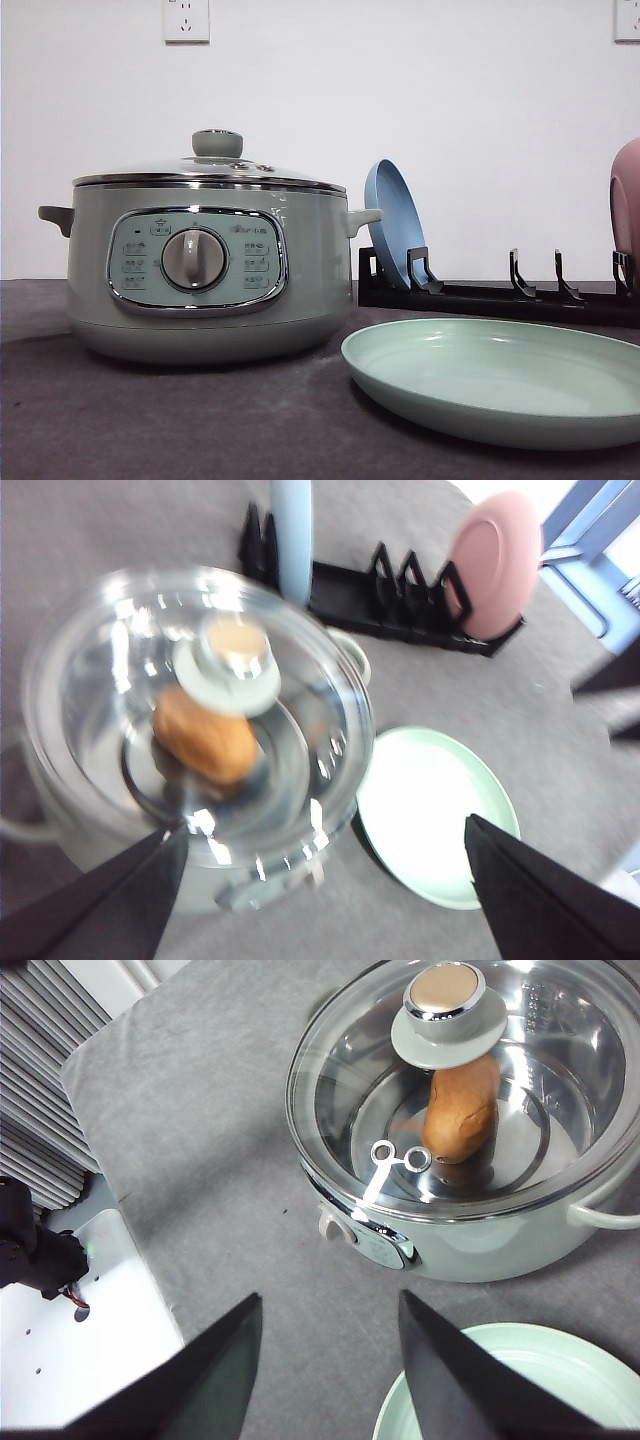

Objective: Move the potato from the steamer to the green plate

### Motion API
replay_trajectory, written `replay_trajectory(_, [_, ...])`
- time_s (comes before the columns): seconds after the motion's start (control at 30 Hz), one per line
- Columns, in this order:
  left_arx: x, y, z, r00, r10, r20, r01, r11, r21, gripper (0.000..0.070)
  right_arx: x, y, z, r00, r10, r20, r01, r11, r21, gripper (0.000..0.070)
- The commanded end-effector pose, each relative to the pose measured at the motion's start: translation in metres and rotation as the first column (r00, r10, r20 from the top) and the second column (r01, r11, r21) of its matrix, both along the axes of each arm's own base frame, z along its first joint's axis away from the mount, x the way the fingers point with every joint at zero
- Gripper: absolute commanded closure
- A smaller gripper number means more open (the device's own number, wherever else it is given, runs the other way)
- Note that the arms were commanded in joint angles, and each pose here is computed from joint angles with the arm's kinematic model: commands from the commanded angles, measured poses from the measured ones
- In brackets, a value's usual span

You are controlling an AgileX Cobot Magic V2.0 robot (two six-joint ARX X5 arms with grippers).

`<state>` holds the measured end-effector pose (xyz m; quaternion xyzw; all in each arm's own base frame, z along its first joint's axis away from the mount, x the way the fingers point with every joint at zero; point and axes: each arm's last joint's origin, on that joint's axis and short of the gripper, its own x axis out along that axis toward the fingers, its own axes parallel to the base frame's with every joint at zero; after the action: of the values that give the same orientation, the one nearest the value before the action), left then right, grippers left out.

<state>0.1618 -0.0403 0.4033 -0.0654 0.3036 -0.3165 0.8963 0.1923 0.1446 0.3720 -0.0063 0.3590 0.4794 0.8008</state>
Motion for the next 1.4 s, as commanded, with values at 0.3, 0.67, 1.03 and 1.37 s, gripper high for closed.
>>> replay_trajectory(0.3, [0.081, -0.043, 0.034, 0.999, -0.02, -0.051, 0.028, 0.985, 0.172, 0.0149, 0.001, 0.002, 0.003, 1.0, 0.008, 0.011, -0.008, 1.0, -0.006, 0.0432])
replay_trajectory(0.67, [0.143, -0.091, 0.007, 0.99, -0.025, -0.135, 0.067, 0.945, 0.319, 0.015, 0.0, 0.001, 0.001, 1.0, 0.01, -0.008, -0.011, 1.0, -0.024, 0.0432])
replay_trajectory(1.03, [0.169, -0.115, -0.028, 0.98, -0.009, -0.2, 0.091, 0.909, 0.407, 0.015, 0.0, 0.001, 0.001, 1.0, 0.01, -0.009, -0.011, 1.0, -0.024, 0.0432])
replay_trajectory(1.37, [0.18, -0.123, -0.047, 0.97, -0.016, -0.241, 0.121, 0.896, 0.426, 0.0151, 0.0, 0.001, 0.001, 1.0, 0.01, -0.009, -0.011, 1.0, -0.024, 0.0432])
